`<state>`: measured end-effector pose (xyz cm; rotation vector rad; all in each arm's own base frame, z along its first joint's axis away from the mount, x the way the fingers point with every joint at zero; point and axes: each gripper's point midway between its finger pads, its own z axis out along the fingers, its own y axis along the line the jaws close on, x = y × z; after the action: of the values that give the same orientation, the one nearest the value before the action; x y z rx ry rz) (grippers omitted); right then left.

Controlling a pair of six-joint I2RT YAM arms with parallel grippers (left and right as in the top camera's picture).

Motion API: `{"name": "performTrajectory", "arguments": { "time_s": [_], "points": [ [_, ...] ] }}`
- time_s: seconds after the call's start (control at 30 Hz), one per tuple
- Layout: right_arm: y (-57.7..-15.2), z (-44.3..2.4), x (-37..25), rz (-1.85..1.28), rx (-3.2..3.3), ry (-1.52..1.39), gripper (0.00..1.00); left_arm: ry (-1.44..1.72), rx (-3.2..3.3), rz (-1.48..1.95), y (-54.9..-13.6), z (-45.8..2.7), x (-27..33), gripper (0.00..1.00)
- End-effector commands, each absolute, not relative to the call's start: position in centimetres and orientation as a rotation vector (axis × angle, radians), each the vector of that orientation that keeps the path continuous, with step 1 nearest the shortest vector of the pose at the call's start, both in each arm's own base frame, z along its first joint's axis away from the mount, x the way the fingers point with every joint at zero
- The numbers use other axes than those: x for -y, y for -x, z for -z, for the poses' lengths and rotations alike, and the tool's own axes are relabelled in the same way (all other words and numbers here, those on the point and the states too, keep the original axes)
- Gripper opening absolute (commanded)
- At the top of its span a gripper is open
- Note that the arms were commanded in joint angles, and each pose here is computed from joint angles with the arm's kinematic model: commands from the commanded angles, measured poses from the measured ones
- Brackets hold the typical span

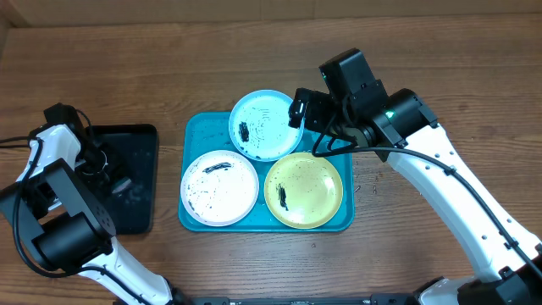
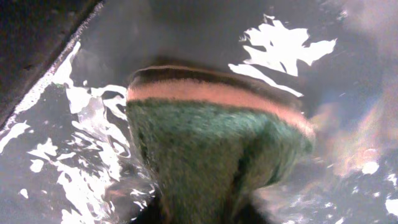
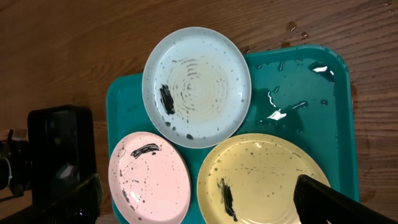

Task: Clean dirty plates on tray and stack at the side

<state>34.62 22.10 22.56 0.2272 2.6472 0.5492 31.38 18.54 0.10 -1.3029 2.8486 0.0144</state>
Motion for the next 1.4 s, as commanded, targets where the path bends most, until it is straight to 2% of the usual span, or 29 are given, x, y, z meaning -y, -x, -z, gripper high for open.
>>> {"name": "performTrajectory", "arguments": {
  "time_s": [0.0, 0.1, 0.13, 0.17, 0.2, 0.6, 0.63, 0.67, 0.7, 0.8, 0.83, 0.87, 0.97, 1.0, 1.03, 1.07, 1.1, 1.37],
  "points": [
    [-34.7, -23.6, -22.5, -0.575, -2.622, -0.212, 1.0, 1.286, -2.877, -0.039, -30.9, 0.4, -18.6, 0.04],
    [-34.8, -23.6, -22.5, -0.575, -2.621, -0.211, 1.0, 1.285, -2.876, -0.039, -31.0, 0.4, -18.6, 0.05],
    [-34.8, -23.6, -22.5, -0.575, -2.621, -0.211, 1.0, 1.283, -2.874, -0.04, -31.0, 0.4, -18.7, 0.33],
    [-34.8, -23.6, -22.5, -0.575, -2.621, -0.211, 1.0, 1.282, -2.871, -0.041, -31.1, 0.4, -18.7, 0.73],
    [-34.7, -23.6, -22.5, -0.575, -2.622, -0.211, 1.0, 1.281, -2.866, -0.042, -31.2, 0.4, -18.8, 1.0],
    [-34.7, -23.6, -22.5, -0.575, -2.622, -0.211, 1.0, 1.234, -2.744, -0.062, -33.9, 0.2, -20.4, 1.0],
    [-34.7, -23.6, -22.5, -0.575, -2.622, -0.211, 1.0, 1.231, -2.738, -0.063, -34.1, 0.2, -20.5, 0.96],
    [-34.7, -23.6, -22.5, -0.575, -2.622, -0.211, 1.0, 1.229, -2.733, -0.064, -34.2, 0.2, -20.6, 0.87],
    [-34.7, -23.6, -22.5, -0.575, -2.622, -0.211, 1.0, 1.228, -2.731, -0.064, -34.3, 0.2, -20.6, 0.72],
    [-34.8, -23.6, -22.5, -0.576, -2.621, -0.211, 1.0, 1.227, -2.729, -0.064, -34.3, 0.2, -20.6, 0.23],
    [-34.8, -23.6, -22.5, -0.576, -2.621, -0.211, 1.0, 1.227, -2.729, -0.064, -34.3, 0.2, -20.6, 0.1],
    [-34.8, -23.6, -22.5, -0.576, -2.621, -0.211, 1.0, 1.227, -2.729, -0.064, -34.3, 0.2, -20.6, 0.04],
    [-34.8, -23.6, -22.5, -0.575, -2.621, -0.211, 1.0, 1.229, -2.732, -0.062, -34.2, 0.2, -20.6, 0.04],
    [-34.8, -23.6, -22.5, -0.575, -2.621, -0.211, 1.0, 1.23, -2.735, -0.062, -34.2, 0.2, -20.5, 0.07],
    [-34.8, -23.6, -22.5, -0.575, -2.621, -0.211, 1.0, 1.232, -2.74, -0.061, -34.1, 0.2, -20.4, 0.25],
    [-34.8, -23.6, -22.5, -0.575, -2.621, -0.211, 1.0, 1.235, -2.749, -0.059, -33.8, 0.2, -20.3, 0.79],
    [-34.8, -23.6, -22.5, -0.575, -2.621, -0.211, 1.0, 1.241, -2.76, -0.057, -33.6, 0.3, -20.2, 1.0],
    [-34.8, -23.6, -22.5, -0.575, -2.621, -0.211, 1.0, 1.302, -2.897, 0.115, -31.0, 0.4, -16.8, 1.0]
  ]
}}
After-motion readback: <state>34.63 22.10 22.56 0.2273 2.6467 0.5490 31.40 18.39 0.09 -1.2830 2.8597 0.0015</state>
